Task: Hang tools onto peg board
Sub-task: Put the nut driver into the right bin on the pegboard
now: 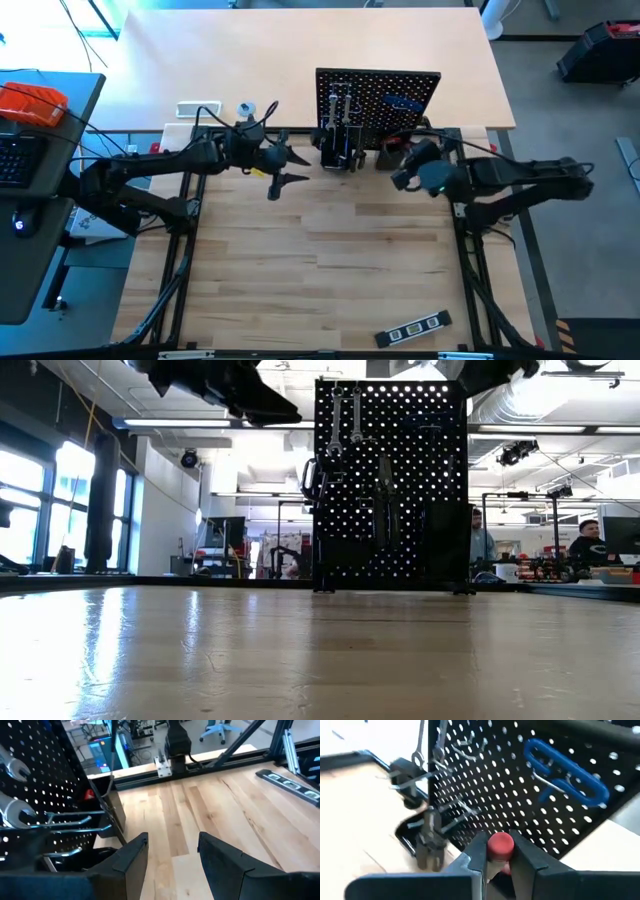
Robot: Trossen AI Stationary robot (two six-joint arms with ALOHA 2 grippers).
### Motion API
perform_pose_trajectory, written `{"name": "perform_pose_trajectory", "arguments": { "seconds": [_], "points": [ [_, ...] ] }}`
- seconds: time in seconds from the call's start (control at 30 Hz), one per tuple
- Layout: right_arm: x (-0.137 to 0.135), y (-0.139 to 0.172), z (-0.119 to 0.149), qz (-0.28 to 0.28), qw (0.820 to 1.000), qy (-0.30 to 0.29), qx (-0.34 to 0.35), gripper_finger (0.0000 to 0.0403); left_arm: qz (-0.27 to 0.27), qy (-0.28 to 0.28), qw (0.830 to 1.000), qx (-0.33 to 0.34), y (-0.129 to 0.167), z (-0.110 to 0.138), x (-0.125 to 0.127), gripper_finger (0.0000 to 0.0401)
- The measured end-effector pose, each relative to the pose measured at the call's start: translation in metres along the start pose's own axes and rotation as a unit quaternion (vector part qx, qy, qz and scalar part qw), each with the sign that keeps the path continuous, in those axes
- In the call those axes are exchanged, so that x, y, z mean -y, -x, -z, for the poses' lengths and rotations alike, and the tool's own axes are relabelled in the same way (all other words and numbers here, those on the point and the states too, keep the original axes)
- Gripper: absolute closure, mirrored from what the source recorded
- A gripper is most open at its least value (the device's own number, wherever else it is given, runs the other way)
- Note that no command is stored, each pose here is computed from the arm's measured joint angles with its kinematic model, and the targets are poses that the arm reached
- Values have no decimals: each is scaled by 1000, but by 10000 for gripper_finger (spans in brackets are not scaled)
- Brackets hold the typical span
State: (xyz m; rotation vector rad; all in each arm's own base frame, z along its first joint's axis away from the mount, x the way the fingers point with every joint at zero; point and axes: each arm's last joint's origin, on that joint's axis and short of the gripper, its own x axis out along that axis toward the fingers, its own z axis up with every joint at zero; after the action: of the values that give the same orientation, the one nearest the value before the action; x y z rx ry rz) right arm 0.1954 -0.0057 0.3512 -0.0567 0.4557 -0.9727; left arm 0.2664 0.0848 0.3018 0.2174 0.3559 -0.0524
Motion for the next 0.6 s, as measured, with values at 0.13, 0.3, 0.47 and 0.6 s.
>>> {"name": "perform_pose_trajectory", "arguments": {
  "seconds": [0.13, 0.3, 0.47, 0.6],
  "points": [
    [19, -7, 10, -8, 999, -29, 42, 359, 2, 8, 1000, 0, -1, 1, 2, 233],
    [34, -17, 23, -12, 998, -46, 46, 359, 8, 9, 1000, 1, -2, 0, 5, 233],
    [36, -40, 30, -66, 997, -51, 4, 359, 6, 3, 1000, 14, -2, -3, 5, 233],
    [36, -55, 32, -62, 997, -45, -14, 359, 5, 9, 1000, 20, -2, -4, 5, 233]
  ]
}}
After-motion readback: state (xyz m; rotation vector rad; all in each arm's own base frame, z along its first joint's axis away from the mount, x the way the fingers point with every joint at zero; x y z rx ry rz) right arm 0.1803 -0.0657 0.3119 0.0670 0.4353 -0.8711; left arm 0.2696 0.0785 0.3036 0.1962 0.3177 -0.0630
